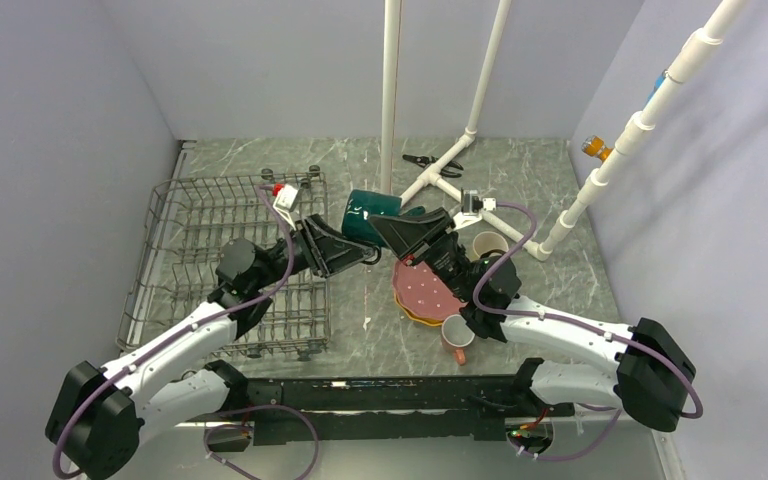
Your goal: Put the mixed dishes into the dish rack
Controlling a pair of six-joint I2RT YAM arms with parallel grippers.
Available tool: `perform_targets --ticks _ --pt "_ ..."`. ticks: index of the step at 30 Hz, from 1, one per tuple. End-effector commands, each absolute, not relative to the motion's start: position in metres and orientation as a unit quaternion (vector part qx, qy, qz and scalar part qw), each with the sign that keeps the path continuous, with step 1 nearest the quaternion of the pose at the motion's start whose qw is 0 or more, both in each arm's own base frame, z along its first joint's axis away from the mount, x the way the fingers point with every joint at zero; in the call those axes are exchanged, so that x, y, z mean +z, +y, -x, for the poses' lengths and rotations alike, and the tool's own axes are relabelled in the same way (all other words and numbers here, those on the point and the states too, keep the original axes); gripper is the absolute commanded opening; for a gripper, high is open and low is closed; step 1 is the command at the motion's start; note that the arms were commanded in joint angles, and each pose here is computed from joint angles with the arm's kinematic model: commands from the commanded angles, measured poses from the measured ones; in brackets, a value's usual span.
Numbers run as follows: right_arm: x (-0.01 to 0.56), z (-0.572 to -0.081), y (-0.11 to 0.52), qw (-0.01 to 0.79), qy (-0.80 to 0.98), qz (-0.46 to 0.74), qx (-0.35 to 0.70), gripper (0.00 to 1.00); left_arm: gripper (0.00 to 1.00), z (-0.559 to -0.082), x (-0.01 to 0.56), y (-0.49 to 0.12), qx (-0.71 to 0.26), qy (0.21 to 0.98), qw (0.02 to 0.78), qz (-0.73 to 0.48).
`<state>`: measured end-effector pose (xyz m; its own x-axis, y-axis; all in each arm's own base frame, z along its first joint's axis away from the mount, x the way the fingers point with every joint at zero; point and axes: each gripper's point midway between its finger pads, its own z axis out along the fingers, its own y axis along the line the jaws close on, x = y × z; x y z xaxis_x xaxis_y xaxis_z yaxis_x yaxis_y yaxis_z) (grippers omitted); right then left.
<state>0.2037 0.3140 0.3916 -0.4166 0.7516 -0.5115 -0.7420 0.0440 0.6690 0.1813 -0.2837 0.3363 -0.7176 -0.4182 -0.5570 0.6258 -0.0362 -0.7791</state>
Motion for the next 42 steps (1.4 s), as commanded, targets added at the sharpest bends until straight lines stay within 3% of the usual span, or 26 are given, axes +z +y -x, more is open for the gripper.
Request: perform_targets --ticks 1,6,14,16,18,21,24,28,35,42 --pt "0.44 -0.181 0.295 0.562 0.396 0.01 0.726 0.0 0.63 -0.181 0.357 -0.285 -0.701 0.58 0.4 -0.111" --pt "0.439 -0.18 0.297 0.558 0.4 0.013 0.727 0.0 0.48 -0.181 0.356 -0.29 -0.686 0.597 0.398 -0.122" --pt "0.435 -0.179 0.299 0.553 0.411 0.015 0.725 0.0 0.09 -0.186 0.344 -0.286 -0.677 0.612 0.399 -0.089" --pt "0.432 -0.181 0.301 0.548 0.425 0.015 0.72 0.0 0.05 -0.185 0.343 -0.283 -0.676 0.611 0.402 -0.083" --pt "0.427 -0.185 0.304 0.545 0.448 0.011 0.709 0.14 0.0 -0.185 0.341 -0.28 -0.669 0.616 0.408 -0.08" --pt "0.416 -0.188 0.305 0.544 0.47 0.01 0.695 0.36 0.0 -0.187 0.337 -0.274 -0.649 0.629 0.421 -0.072" --pt "0.407 -0.19 0.301 0.55 0.483 0.008 0.682 0.69 0.0 -0.185 0.337 -0.27 -0.64 0.633 0.429 -0.072" --pt "0.387 -0.189 0.296 0.562 0.511 0.023 0.65 0.97 0.0 -0.19 0.33 -0.26 -0.607 0.654 0.447 -0.059" --pt "0.328 -0.195 0.282 0.569 0.597 0.042 0.564 0.99 0.0 -0.221 0.274 -0.199 -0.362 0.809 0.463 0.009" --pt "0.305 -0.197 0.261 0.588 0.628 0.047 0.508 0.97 0.0 -0.246 0.244 -0.128 -0.152 0.842 0.516 0.035"
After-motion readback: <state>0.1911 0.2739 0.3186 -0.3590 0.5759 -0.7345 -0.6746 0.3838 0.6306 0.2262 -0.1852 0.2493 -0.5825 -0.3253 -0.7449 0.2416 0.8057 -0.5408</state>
